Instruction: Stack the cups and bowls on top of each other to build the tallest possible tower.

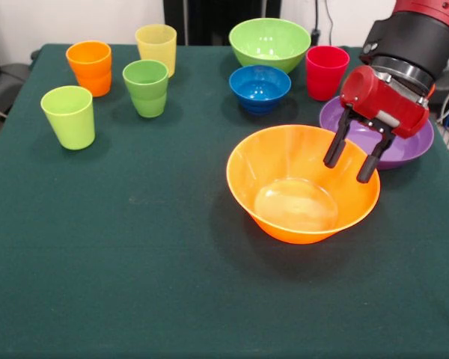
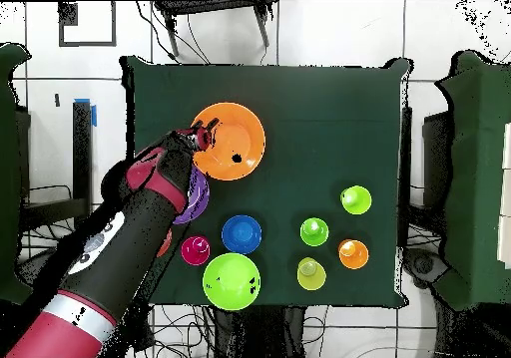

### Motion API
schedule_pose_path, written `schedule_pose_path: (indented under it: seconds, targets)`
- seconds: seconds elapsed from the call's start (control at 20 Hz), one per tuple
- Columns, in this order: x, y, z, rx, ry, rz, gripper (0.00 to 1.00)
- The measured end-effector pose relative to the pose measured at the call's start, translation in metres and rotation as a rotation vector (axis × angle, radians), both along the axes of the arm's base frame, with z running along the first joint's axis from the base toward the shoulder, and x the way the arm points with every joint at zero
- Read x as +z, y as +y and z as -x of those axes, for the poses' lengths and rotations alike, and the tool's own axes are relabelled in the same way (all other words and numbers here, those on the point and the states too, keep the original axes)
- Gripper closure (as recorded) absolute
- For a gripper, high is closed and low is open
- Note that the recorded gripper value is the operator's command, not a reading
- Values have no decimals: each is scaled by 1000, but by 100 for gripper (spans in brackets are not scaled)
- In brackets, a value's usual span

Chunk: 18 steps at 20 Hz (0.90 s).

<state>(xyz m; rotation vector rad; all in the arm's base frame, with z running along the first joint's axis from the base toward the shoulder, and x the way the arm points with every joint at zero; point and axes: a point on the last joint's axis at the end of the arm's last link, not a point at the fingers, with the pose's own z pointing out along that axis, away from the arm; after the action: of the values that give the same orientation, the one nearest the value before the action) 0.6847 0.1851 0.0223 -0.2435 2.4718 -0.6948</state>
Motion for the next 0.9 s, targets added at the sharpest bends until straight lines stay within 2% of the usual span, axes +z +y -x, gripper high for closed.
schedule_pose_path:
  seconds: [0.3,0.7,0.85,0.9]
  targets:
    - [12,-13,-10,-47,-14,-57,0]
    - [32,-12,-12,-63,-33,-88,0]
    - [34,-5,-11,-78,-30,-140,0]
    - [33,-2,-11,-94,-24,-183,0]
